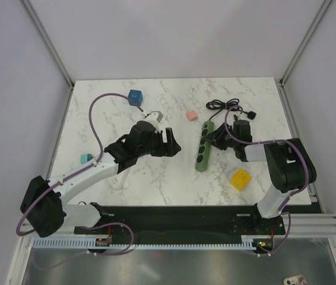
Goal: Insert the plug
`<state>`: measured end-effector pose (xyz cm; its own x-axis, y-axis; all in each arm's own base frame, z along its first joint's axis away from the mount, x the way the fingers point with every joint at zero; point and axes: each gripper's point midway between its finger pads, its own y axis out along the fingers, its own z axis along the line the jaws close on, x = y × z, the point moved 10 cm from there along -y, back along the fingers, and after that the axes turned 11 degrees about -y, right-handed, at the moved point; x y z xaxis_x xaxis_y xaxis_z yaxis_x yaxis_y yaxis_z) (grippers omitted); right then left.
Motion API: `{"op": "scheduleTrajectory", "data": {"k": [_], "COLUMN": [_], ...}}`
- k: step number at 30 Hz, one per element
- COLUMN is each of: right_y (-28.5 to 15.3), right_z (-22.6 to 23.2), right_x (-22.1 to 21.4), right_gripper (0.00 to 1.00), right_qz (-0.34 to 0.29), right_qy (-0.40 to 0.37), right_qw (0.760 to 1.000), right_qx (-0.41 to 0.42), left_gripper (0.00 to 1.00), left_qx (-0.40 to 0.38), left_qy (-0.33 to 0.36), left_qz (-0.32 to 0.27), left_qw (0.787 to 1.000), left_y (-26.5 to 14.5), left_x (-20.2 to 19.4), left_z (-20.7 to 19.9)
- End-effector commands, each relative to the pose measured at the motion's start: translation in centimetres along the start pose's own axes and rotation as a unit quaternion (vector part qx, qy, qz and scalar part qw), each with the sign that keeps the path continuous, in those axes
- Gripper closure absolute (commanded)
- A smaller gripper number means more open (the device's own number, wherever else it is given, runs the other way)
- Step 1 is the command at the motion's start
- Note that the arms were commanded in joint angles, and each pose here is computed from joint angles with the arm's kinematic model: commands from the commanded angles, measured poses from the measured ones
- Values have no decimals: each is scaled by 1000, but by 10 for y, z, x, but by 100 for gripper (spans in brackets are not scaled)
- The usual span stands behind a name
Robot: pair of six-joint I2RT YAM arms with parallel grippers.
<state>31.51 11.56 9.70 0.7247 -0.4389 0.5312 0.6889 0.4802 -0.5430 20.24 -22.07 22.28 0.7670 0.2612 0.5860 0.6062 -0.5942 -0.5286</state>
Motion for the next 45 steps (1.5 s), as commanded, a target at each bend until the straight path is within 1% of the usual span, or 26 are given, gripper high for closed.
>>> {"op": "scheduleTrajectory", "data": {"k": [1,2,3,4,6,11,17,19,23,25,27,28,29,30,31,32,33,34,35,36,37,39,40,41,43,45], "right_y": [-13,-16,-21,-23,-29,-31,-35,-36,-37,-36,-35,-34,-32,-28,-26,-19,-20,-17,-15,-16,-17,-27,-30,-39,-46,-57], "right_z": [41,45,51,53,59,61,64,65,66,66,66,64,64,59,56,45,46,40,37,37,34,35,33,33,27,25], "right_x": [10,11,15,11,12,9,8,9,10,10,10,10,9,8,7,0,6,5,7,9,15,22,25,27,31,30], "right_gripper": [100,100,100,100,100,100,100,100,100,100,91,85,70,63,56,50,47,44,43,43,42,40,38,36,33,31], "right_qz": [-72,-79,-100,-95,-108,-107,-107,-107,-108,-107,-100,-98,-93,-71,-62,-33,-34,-28,-17,20,9,20,8,19,7,25], "right_qy": [72,77,73,96,106,116,124,126,125,124,125,123,121,131,132,136,130,95,86,89,80,61,56,53,45,41], "right_qw": [973,968,959,954,943,937,925,923,923,923,926,928,932,942,949,963,969,981,988,993,996,997,996,993,984,974], "right_qx": [206,226,257,267,295,313,343,347,348,348,343,336,328,300,281,229,205,168,129,69,27,-31,-66,-105,-172,-221], "left_gripper": [14,14,14,13,12,6,5,7,20,33,52,68,74,82,85,87,94,97,98,98,98,98,98,98,98,98], "left_qx": [-8,-27,-37,-45,-61,-67,-45,-41,-22,-15,-6,-1,9,14,36,51,71,82,95,103,104,113,117,119,125,132], "left_qy": [27,29,30,34,52,90,116,125,143,147,150,149,150,148,150,148,150,149,149,150,149,146,145,144,146,148], "left_qz": [-14,-5,3,16,29,45,67,73,72,78,75,75,69,74,74,63,75,78,81,90,91,102,106,109,112,118], "left_qw": [1000,999,999,998,996,993,990,989,987,986,986,986,986,986,985,986,983,982,981,979,979,977,977,976,975,973], "left_y": [11,13,17,23,34,58,83,87,94,98,101,103,104,105,109,111,113,119,122,124,126,132,133,134,136,138], "left_x": [6,6,6,2,-2,-1,-7,-11,-16,-20,-22,-23,-22,-23,-25,-21,-25,-25,-26,-29,-29,-35,-38,-39,-42,-46], "left_z": [-7,-12,-14,-16,-26,-40,-38,-37,-33,-31,-28,-26,-25,-23,-18,-19,-13,-13,-10,-7,-7,-1,1,3,6,11]}}
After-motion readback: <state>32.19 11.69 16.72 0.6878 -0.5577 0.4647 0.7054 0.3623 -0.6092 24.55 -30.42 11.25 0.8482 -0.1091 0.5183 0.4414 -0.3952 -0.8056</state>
